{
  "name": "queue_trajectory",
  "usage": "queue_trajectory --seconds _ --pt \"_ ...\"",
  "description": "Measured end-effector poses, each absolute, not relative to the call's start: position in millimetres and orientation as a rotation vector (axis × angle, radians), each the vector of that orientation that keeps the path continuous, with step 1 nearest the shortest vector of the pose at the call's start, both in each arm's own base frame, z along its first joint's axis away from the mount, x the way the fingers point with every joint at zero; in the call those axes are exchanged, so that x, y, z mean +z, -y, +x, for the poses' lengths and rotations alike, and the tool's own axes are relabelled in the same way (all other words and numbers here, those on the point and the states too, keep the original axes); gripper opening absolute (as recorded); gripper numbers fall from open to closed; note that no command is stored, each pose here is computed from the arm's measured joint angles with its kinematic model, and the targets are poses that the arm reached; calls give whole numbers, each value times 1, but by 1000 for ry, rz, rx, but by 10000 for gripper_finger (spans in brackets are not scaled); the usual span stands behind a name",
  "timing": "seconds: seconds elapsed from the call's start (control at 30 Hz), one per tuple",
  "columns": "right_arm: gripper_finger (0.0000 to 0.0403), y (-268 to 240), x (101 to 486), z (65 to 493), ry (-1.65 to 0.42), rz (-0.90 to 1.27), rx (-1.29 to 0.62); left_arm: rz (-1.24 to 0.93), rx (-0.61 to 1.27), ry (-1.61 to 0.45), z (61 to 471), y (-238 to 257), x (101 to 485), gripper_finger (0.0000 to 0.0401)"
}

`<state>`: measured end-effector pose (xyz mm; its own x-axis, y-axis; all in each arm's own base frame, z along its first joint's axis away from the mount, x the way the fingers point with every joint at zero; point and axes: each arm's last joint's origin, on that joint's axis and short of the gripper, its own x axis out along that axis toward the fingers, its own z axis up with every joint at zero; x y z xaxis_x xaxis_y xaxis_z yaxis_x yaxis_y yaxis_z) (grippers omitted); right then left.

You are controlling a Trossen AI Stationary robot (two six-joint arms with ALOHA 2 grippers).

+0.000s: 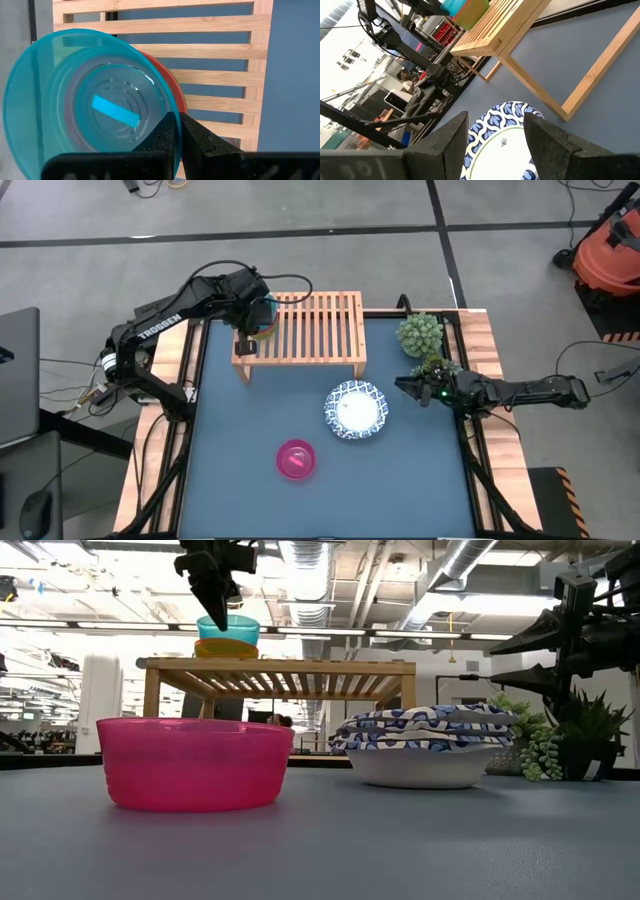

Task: Place and stack bowls onto a shelf
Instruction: Stack the blue bowl on top of the orange bowl on the shelf, then stack the pink bowl on top of the blue bowl on the shelf

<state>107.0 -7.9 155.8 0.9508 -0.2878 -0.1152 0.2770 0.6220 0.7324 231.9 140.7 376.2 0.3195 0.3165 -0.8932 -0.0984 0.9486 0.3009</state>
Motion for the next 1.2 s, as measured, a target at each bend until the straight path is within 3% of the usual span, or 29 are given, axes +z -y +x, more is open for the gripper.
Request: queue_trajectory --seconds 0.2,0.7,0.93,1.2 --pt "218 8 156 107 14 839 -325 205 276 -1214 232 -141 376 16" --pt "218 8 156 107 13 837 -324 217 333 -1222 232 -142 378 129" --pt "218 8 156 107 13 832 -324 214 389 -1172 230 -142 394 151" --pt "218 8 156 107 13 831 -324 -15 88 -964 238 -106 417 148"
